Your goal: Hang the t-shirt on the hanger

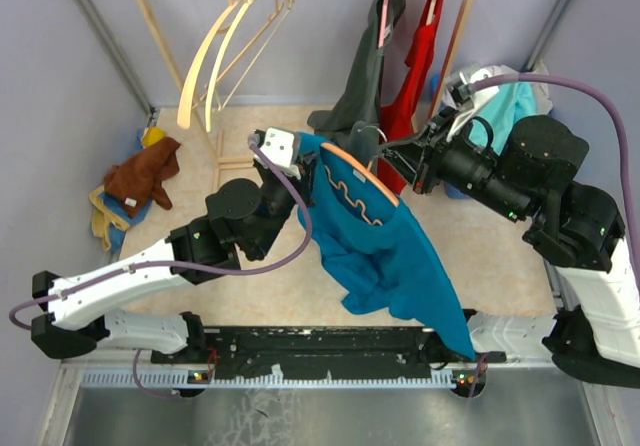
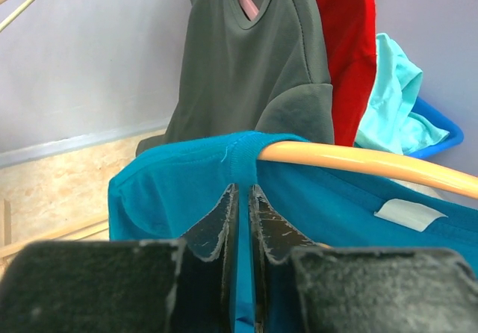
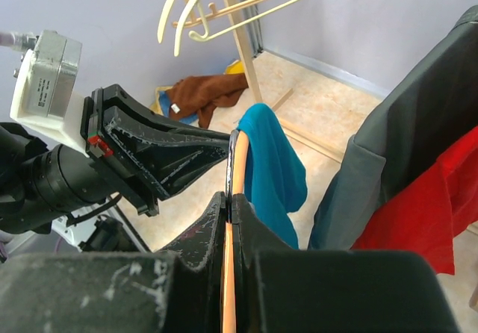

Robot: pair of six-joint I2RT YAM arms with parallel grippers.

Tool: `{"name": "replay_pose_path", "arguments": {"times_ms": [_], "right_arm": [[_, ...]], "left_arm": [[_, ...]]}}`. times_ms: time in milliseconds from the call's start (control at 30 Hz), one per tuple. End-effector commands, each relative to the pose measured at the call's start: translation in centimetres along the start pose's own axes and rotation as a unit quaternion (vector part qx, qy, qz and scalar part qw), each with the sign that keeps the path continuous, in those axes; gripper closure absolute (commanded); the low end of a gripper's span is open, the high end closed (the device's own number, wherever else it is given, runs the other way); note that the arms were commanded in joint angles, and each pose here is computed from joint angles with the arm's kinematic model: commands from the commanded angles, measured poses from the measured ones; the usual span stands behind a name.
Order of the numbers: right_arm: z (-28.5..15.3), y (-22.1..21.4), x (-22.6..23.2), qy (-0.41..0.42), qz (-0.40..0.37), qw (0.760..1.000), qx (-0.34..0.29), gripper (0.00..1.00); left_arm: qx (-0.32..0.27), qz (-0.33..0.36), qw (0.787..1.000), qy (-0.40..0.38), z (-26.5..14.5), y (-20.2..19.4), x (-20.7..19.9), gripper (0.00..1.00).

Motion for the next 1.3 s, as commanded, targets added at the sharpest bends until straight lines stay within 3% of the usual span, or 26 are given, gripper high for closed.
{"name": "replay_pose_path", "arguments": {"times_ms": [0,100,200,600,700,933,1267], "right_arm": [[-1.1,2.7,0.0,0.003,0.011,0.997,-0.078,1.00],[-0.9,2.7,0.0,0.004,0.010,0.997,-0.077,1.00],[-0.9,2.7,0.1,0.007,0.011,0.997,-0.080,1.00],[-1.1,2.8,0.3,0.016,0.018,0.996,-0.087,1.00],[-1.3,2.8,0.2,0.014,0.017,0.996,-0.088,1.00],[-1.3,2.6,0.2,0.012,0.015,0.996,-0.086,1.00],[-0.7,2.7,0.2,0.011,0.012,0.996,-0.085,1.00]], "left_arm": [[-0.008,-0.028,0.999,-0.020,0.0,1.0,-0.6,0.85],[0.004,-0.039,0.999,-0.028,-0.4,0.8,-0.5,0.68],[0.007,-0.053,0.998,-0.025,-0.6,0.6,-0.3,0.59],[0.007,-0.024,0.999,0.039,1.1,-0.6,-0.2,0.55],[0.000,-0.028,0.999,0.041,1.1,-0.3,-0.2,0.58],[-0.005,-0.034,0.999,0.025,0.9,0.6,-0.4,0.83],[0.001,-0.044,0.999,-0.007,0.4,1.6,-1.3,0.90]]}}
Point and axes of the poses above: each gripper's point midway between its finger pads, its own z axis out along the fingers, its own x axis along the line the jaws close on, y = z × x, the point moved 8 cm from there along -z, back along the fingers, and after that the axes turned 15 degrees about -z, right-handed, at the moved point
